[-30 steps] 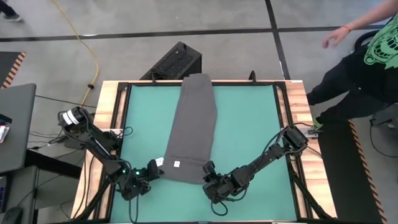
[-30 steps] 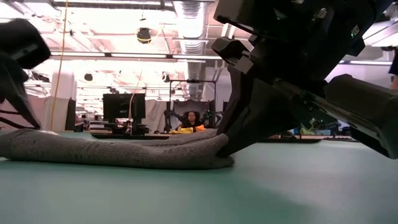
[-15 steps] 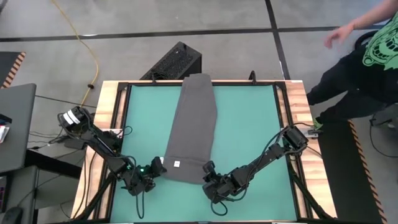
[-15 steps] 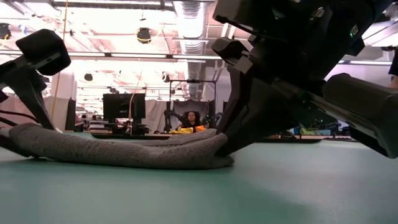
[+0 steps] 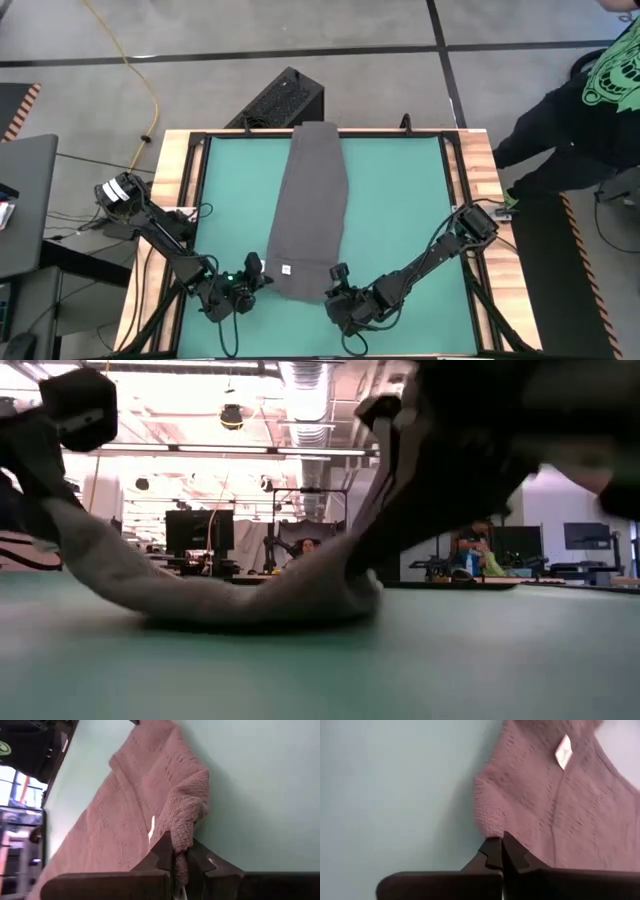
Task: Roll towel into tight, uniform cylinder
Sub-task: Roll the gray towel
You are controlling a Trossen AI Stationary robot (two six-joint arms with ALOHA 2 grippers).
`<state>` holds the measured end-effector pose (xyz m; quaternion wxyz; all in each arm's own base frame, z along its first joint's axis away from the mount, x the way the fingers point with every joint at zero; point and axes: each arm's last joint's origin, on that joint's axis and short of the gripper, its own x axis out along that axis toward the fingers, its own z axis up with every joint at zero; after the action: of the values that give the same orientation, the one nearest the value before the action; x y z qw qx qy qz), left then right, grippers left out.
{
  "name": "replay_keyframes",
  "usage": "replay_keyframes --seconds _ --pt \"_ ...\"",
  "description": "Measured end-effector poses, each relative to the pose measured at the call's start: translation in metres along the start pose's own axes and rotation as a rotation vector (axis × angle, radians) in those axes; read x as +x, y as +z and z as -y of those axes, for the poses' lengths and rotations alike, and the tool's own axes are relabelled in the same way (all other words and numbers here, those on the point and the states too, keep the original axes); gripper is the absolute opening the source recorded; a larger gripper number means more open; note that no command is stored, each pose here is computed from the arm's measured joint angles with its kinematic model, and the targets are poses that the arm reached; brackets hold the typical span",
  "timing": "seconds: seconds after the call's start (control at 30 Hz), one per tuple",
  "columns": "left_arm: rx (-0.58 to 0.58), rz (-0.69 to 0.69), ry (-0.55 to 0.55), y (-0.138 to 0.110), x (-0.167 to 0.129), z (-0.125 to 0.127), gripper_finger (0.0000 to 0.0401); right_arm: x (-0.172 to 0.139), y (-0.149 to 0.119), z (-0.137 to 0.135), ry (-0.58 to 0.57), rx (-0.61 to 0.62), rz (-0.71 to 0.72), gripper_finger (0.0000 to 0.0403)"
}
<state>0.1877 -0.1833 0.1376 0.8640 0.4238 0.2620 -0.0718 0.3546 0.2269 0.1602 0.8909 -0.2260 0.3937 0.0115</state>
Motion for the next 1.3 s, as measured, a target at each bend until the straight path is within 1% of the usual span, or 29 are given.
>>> replay_keyframes --seconds 0.13,0.27,0.43,0.6,0.7,0.77,0.93,1.03,1.17,1.3 --pt "-0.161 0.027 -0.019 0.012 -0.009 -0.005 0.0002 -0.015 0.004 -0.001 0.006 0.124 -0.013 0.0005" --pt "-0.3 0.011 -0.051 0.011 -0.015 -0.012 0.0002 -0.027 0.007 0.002 0.013 0.251 -0.007 0.0005" --pt "-0.45 -0.043 -0.11 0.004 -0.015 -0.024 0.0002 -0.043 0.01 0.018 -0.001 0.425 -0.016 0.0005" --pt "-0.516 -0.043 -0.171 0.001 -0.014 -0.04 0.0002 -0.049 0.014 0.039 0.025 0.588 -0.027 0.0005" --pt "-0.566 -0.041 -0.204 -0.001 -0.012 -0.05 0.0001 -0.046 0.013 0.049 0.043 0.685 -0.065 0.0005" --pt "-0.601 -0.05 -0.241 -0.004 -0.009 -0.054 0.0001 -0.043 0.011 0.053 0.079 0.722 -0.099 0.0005" --pt "-0.681 -0.074 -0.346 -0.015 -0.001 -0.061 0.0001 -0.034 0.001 0.059 0.119 0.824 -0.188 0.0005" --pt "-0.723 -0.096 -0.384 -0.022 0.006 -0.067 0.0001 -0.031 -0.004 0.062 0.139 0.852 -0.224 0.0004" --pt "-0.742 -0.106 -0.4 -0.029 0.013 -0.077 0.0001 -0.028 -0.006 0.065 0.137 0.852 -0.248 0.0004" --pt "-0.766 -0.104 -0.441 -0.035 0.02 -0.087 0.0001 -0.027 -0.014 0.069 0.099 0.875 -0.325 0.0004"
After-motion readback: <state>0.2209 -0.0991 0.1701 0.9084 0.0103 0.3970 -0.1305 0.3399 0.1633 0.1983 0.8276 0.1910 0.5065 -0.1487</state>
